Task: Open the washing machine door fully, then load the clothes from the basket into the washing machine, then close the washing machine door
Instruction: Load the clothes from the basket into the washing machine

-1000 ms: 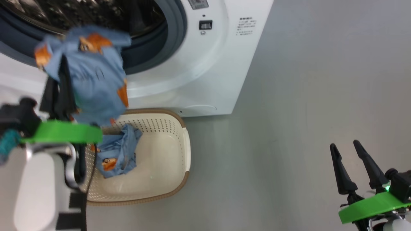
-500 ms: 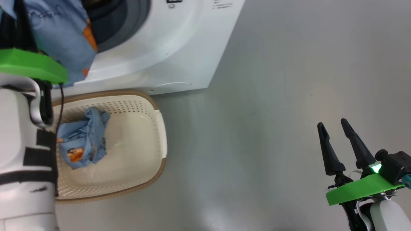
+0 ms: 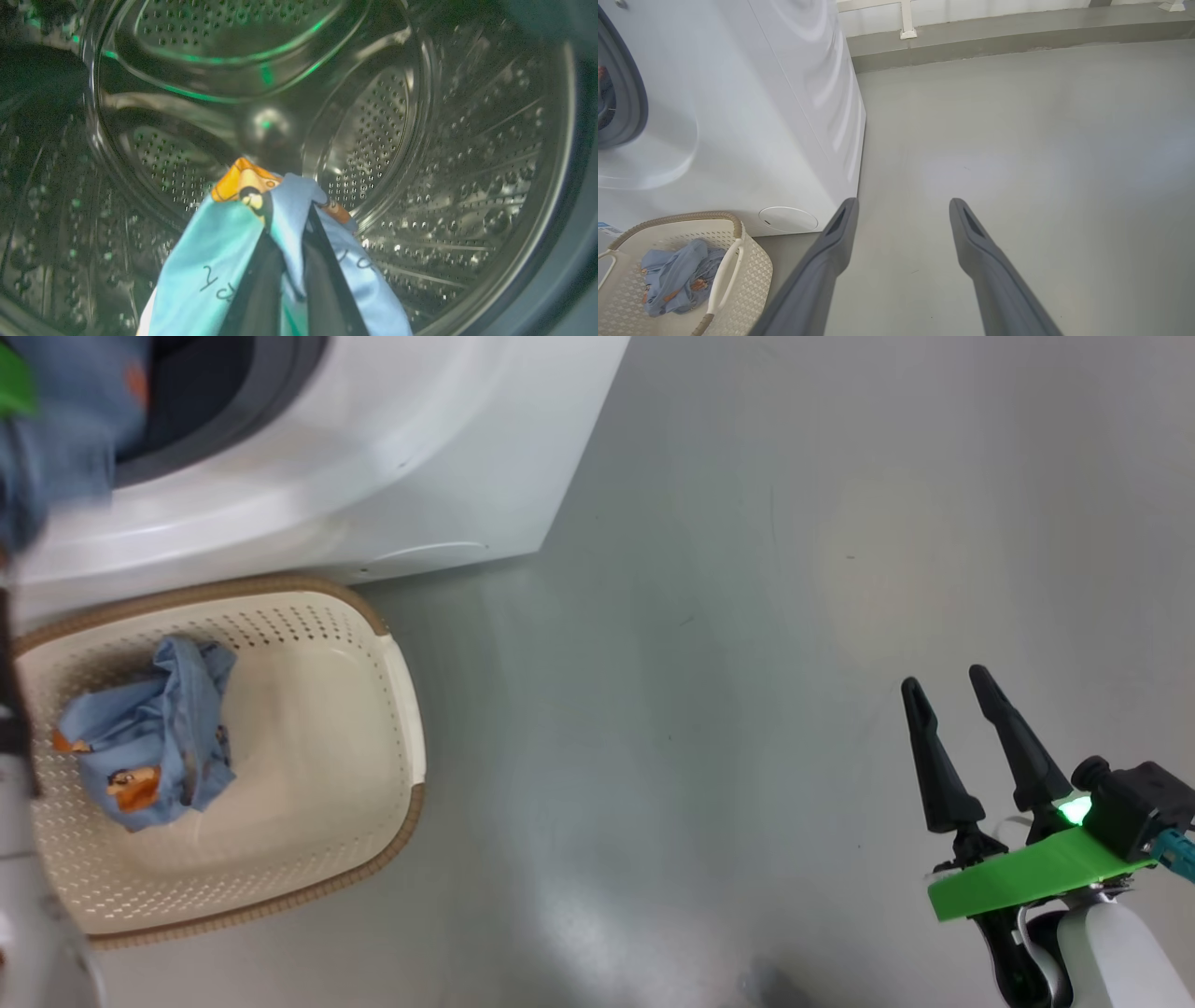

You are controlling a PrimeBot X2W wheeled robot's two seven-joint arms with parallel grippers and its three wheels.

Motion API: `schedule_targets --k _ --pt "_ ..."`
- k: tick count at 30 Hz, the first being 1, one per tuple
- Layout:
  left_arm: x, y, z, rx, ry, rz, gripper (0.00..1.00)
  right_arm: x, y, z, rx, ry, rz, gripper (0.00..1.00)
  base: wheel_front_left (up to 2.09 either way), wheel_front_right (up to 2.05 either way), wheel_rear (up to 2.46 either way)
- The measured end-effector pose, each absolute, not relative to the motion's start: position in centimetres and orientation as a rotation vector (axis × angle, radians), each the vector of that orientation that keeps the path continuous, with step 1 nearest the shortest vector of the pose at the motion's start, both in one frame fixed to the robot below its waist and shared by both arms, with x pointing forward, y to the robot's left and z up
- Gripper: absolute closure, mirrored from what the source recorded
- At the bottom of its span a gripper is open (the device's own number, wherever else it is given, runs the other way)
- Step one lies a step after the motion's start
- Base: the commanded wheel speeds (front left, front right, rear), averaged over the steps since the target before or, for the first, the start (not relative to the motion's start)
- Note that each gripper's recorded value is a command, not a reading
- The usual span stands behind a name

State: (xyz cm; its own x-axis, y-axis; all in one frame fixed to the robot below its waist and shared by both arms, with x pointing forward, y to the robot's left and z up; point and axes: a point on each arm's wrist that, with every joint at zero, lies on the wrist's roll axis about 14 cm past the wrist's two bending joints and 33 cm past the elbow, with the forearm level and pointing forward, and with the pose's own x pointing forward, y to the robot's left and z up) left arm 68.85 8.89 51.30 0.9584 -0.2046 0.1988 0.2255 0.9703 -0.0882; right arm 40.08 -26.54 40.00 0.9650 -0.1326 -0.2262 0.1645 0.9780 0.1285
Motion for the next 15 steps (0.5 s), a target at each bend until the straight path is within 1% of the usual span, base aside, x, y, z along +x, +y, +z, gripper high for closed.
schedule_targets --k 2,5,6,7,8,15 --pt "69.6 9.3 54.2 -0.088 -0.285 -0.212 1.00 40.3 -26.7 39.9 0.143 0.220 -0.155 0.00 0.00 0.00 0.00" --pt "69.7 9.4 55.1 -0.090 -0.321 -0.206 1.00 40.5 -26.8 39.9 0.140 0.216 -0.155 0.00 0.00 0.00 0.00" --pt "69.7 9.4 54.8 -0.090 -0.315 -0.206 0.89 40.5 -26.8 39.9 0.140 0.217 -0.154 0.00 0.00 0.00 0.00" --pt "69.7 9.4 54.5 -0.089 -0.304 -0.206 0.55 40.5 -26.7 39.9 0.141 0.217 -0.153 0.00 0.00 0.00 0.00" --pt "69.7 9.5 54.0 -0.088 -0.289 -0.204 0.00 40.5 -26.7 39.9 0.142 0.217 -0.151 0.00 0.00 0.00 0.00" --pt "69.5 10.1 51.0 -0.097 -0.199 -0.185 0.00 40.7 -26.3 39.9 0.146 0.216 -0.140 0.00 0.00 0.00 0.00"
